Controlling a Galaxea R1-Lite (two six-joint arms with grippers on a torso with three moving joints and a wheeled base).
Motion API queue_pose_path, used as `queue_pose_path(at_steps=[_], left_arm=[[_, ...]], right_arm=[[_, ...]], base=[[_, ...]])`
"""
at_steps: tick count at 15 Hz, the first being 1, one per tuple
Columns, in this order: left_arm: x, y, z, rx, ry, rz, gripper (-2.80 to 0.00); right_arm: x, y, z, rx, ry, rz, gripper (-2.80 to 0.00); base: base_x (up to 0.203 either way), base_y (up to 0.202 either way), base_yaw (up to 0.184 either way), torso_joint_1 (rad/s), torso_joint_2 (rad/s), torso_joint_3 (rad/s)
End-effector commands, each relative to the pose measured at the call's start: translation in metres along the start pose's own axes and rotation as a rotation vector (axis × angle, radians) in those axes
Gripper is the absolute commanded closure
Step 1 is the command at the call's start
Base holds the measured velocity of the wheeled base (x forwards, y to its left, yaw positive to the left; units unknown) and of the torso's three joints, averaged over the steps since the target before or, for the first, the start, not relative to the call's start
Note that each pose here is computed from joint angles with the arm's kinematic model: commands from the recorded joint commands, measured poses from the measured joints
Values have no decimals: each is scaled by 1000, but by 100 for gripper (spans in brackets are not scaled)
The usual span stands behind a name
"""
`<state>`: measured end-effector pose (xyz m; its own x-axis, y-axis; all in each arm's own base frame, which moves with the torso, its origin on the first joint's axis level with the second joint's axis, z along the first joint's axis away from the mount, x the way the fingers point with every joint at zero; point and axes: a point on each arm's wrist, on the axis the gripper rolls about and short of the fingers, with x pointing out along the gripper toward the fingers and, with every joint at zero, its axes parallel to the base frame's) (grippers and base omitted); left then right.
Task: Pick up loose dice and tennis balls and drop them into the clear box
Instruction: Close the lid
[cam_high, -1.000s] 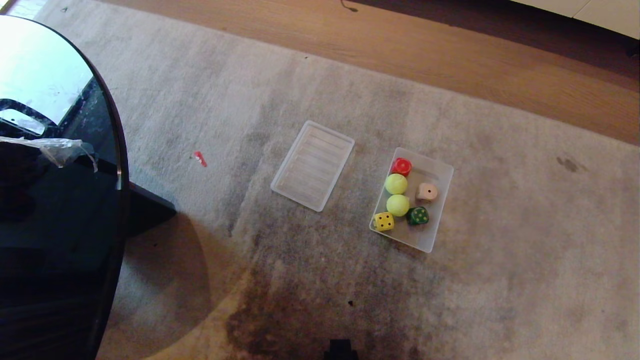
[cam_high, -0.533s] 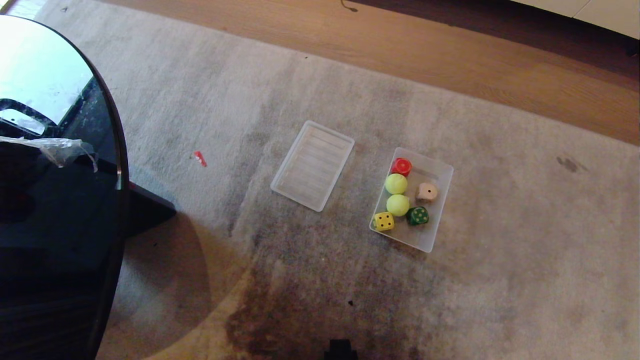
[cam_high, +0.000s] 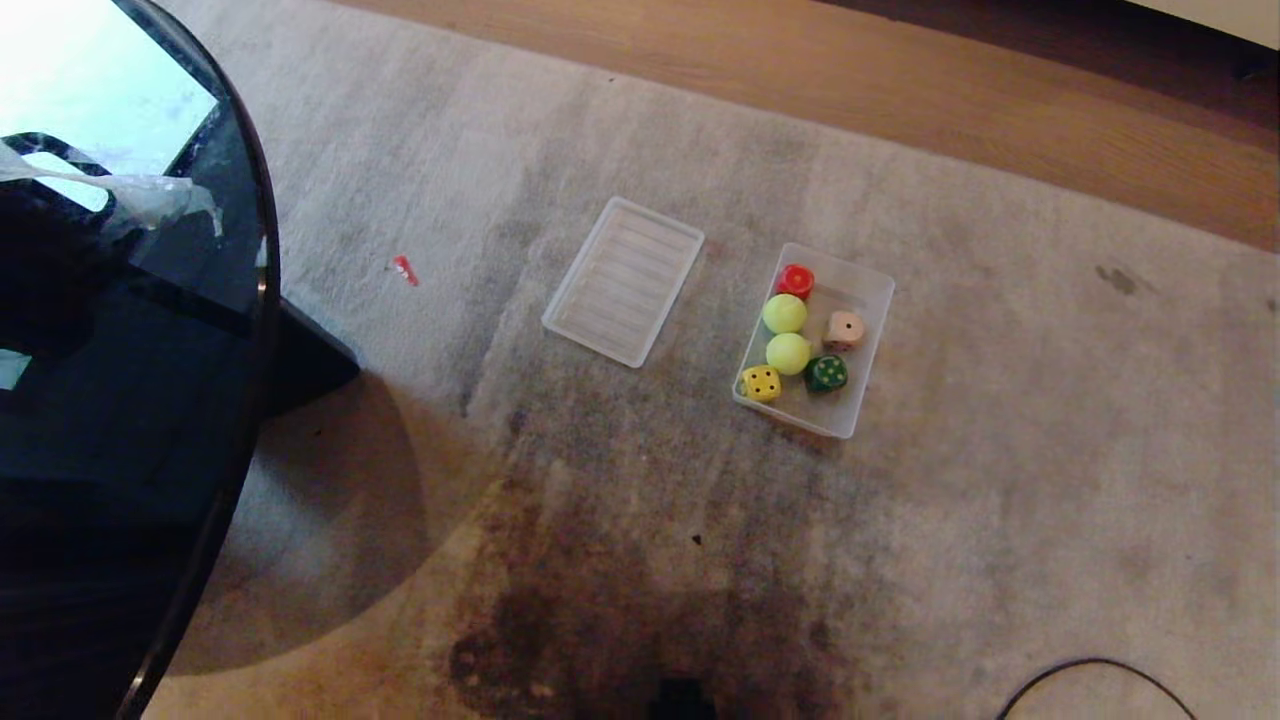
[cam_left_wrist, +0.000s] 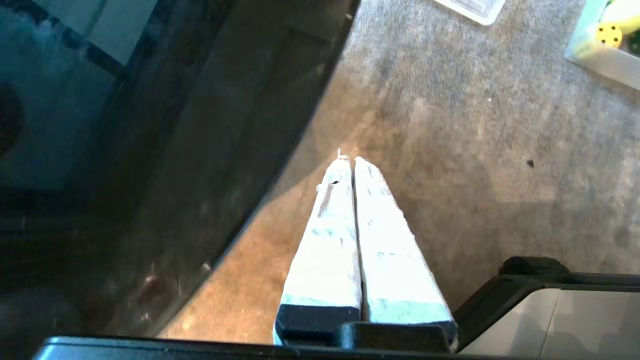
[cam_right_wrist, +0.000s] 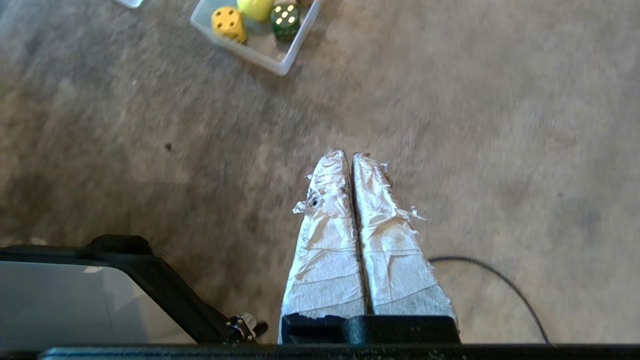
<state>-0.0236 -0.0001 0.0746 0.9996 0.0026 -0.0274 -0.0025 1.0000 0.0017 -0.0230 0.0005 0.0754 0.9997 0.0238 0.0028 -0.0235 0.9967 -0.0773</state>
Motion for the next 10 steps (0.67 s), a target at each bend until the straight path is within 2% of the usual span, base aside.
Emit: queue_pose_path(at_steps=[1,10], left_arm=[[0,0,0,0,0,1,0],[0,0,0,1,-1,1,0]], right_arm=[[0,0,0,-1,3,1,0],[0,0,0,-1,1,-1,0]], base=[[-88,0,-2,2,-2,6],[0,0,0,0,0,0]])
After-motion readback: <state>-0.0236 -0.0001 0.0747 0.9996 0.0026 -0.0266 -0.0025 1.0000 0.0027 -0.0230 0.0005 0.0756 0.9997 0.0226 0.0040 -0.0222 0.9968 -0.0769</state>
